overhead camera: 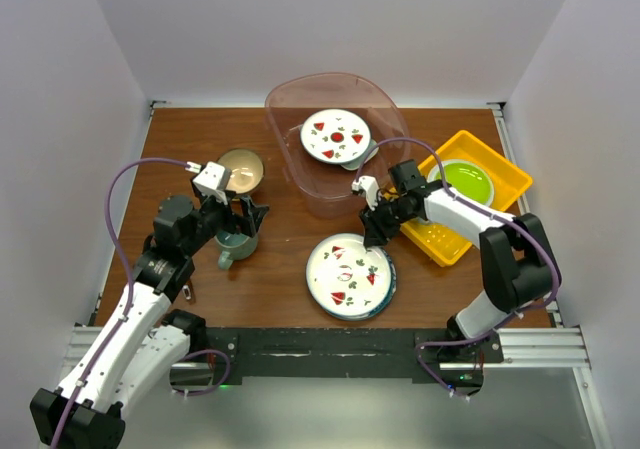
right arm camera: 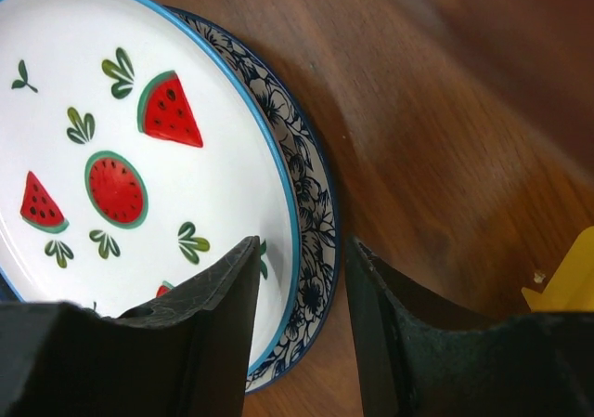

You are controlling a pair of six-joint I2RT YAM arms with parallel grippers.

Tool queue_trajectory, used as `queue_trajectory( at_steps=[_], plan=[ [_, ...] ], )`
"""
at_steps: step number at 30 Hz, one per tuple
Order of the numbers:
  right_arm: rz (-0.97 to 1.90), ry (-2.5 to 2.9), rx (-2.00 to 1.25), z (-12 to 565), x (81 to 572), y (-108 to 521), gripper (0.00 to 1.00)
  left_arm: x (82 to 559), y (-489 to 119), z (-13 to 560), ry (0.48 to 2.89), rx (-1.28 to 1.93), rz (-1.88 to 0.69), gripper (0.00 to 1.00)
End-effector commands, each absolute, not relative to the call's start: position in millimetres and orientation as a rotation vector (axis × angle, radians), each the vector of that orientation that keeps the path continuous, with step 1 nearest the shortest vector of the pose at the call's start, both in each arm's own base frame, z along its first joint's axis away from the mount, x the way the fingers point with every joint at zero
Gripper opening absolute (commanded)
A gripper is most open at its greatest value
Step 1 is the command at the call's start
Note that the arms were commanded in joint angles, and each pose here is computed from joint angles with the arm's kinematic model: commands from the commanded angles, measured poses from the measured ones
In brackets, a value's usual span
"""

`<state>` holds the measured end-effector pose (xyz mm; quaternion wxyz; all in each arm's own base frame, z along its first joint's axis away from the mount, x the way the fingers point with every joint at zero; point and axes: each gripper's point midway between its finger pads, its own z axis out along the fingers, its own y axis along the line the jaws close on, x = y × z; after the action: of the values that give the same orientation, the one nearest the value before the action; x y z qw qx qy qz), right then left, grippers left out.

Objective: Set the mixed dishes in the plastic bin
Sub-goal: Pick up the plate at the center of the board.

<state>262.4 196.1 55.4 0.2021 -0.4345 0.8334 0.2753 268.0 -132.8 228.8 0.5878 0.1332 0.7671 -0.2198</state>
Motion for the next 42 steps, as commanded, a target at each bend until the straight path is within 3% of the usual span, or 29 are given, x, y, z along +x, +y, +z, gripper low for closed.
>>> queue_trajectory(
  at_steps=[1,13,15,42],
  plan=[
    [0.798,2.286,-1.225,65,270,203,0.4,272,-133,240,1.735,0.336,-0.501,1.0],
    [0.758,2.267,-1.226,71,274,200,0.03,271,-136,238,1.74,0.347,-0.519,1.0],
    [0.746,2.246,-1.229,76,275,200,0.0,271,-137,237,1.745,0.349,-0.524,1.0],
    [0.728,2.04,-1.296,122,266,202,0.0,261,-168,210,1.831,0.488,-0.701,1.0]
  ],
)
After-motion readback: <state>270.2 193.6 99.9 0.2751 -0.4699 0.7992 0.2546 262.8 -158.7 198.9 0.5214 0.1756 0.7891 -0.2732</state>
